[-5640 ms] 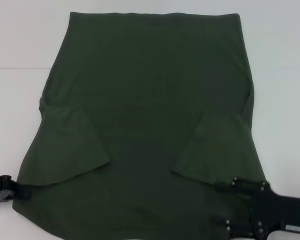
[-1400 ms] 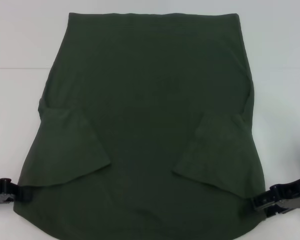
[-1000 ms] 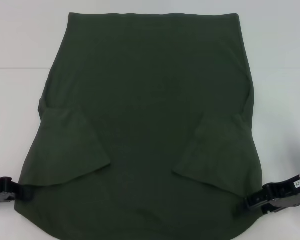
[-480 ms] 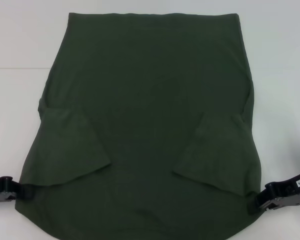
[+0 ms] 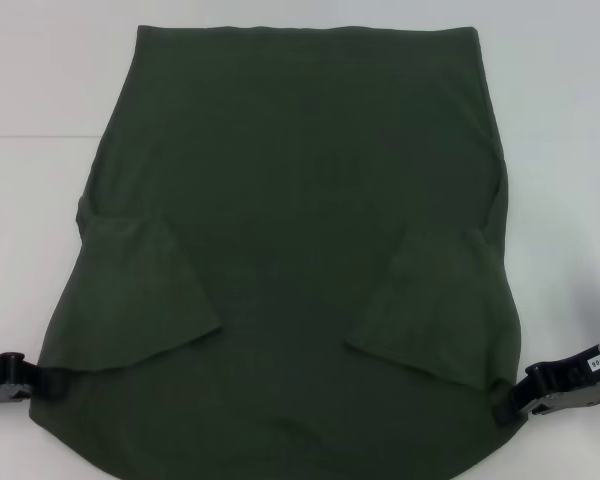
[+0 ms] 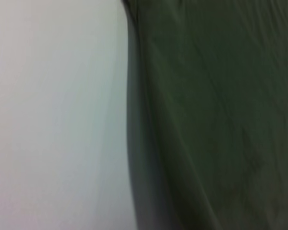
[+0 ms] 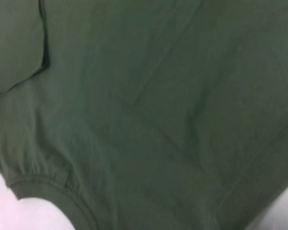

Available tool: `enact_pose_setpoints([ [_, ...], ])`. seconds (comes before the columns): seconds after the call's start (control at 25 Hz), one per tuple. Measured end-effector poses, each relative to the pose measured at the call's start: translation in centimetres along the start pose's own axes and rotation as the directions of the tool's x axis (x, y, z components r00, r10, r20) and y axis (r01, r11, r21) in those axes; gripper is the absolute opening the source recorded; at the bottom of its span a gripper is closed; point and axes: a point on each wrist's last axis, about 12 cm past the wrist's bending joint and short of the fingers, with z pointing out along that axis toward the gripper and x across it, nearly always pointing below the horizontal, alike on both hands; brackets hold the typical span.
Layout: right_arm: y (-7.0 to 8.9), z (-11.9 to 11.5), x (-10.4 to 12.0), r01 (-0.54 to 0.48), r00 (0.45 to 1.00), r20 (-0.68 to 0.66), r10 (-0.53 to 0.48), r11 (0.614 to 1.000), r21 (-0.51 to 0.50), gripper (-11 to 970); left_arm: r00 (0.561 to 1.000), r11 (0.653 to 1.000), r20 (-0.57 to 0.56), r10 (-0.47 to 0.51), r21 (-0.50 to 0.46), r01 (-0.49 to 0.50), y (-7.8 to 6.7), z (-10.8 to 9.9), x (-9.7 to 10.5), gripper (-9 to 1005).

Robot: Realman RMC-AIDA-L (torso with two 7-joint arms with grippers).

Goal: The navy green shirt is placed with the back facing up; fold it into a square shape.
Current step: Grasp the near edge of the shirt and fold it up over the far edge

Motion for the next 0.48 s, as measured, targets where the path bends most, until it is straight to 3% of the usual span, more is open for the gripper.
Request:
enact_pose_setpoints([
  [0.48,0.9,-0.8,1.9,0.156,0.972,-0.159,-0.174,0.98,-0.119,64,0.993,0.994,-0.109,0.036,0.105,-0.025,-0.6,-1.3,1.0,47],
])
